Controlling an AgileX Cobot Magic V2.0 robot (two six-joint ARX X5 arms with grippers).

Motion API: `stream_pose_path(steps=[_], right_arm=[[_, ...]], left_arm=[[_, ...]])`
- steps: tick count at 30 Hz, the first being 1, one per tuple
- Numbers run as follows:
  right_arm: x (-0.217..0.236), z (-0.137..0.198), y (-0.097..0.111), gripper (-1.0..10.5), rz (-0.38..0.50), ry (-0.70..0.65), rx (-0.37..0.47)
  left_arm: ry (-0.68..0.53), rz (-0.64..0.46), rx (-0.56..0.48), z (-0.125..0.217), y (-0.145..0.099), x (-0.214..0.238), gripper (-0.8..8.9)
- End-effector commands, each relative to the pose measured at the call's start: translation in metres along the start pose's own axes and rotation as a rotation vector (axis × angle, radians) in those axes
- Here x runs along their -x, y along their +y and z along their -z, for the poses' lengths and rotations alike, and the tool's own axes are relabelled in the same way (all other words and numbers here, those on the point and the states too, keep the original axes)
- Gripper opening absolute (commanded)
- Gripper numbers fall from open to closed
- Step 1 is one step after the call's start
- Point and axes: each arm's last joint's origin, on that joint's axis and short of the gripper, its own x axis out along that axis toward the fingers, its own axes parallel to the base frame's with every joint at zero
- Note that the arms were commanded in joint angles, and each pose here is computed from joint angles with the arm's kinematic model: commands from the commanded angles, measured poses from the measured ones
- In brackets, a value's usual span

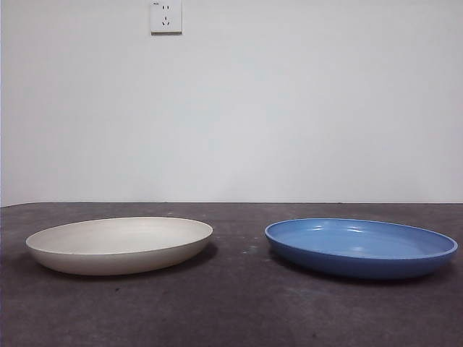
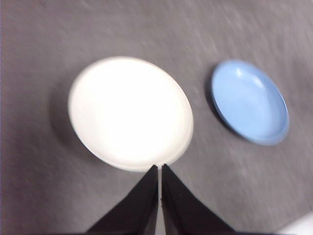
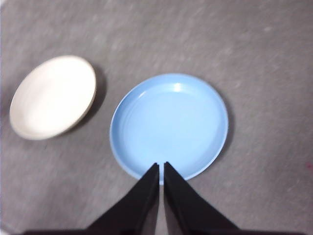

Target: Pick up the white plate, put it on the blue plate, put it on desk

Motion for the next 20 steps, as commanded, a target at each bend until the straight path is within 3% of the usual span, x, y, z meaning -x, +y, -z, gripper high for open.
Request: stream_pose_path(steps=[1,7,10,13,15,17,20], right_arm=[[0.0004,-0.0048,0.0045,0.1,-0.027,0.037,0.064],[-0.0019,0.0027,0.0122,0.1,-0.076,0.129,0.099],[-0.0021,0.0044,0.0138,0.1,-0.086,0.147,0.101],[-0.0024,0.0042,0.0142,1.6,-0.087,0.146,0.099],[-0.0024,0.0041,0.0141,3.5,-0.086,0.145,0.092],[-0.0024,0.0041,0.0141,4.4,-0.083,0.145,0.090],[-0.0024,0.0041,0.0141,4.4,-0.083,0.145,0.090]], left_arm=[[0.028,0.038,-0.078,-0.0079,-0.0081,0.0011,0.13],[0.070,0.081,-0.107,-0.0094,-0.0151,-0.0045,0.18],[0.071,0.082,-0.101,-0.0094,-0.0152,-0.0045,0.79],[0.072,0.081,-0.092,-0.0094,-0.0152,-0.0045,2.65],[0.071,0.081,-0.092,-0.0094,-0.0152,-0.0045,4.22],[0.071,0.081,-0.092,-0.0094,-0.0152,-0.0045,4.71],[0.074,0.079,-0.075,-0.0100,-0.0148,-0.0057,4.69]])
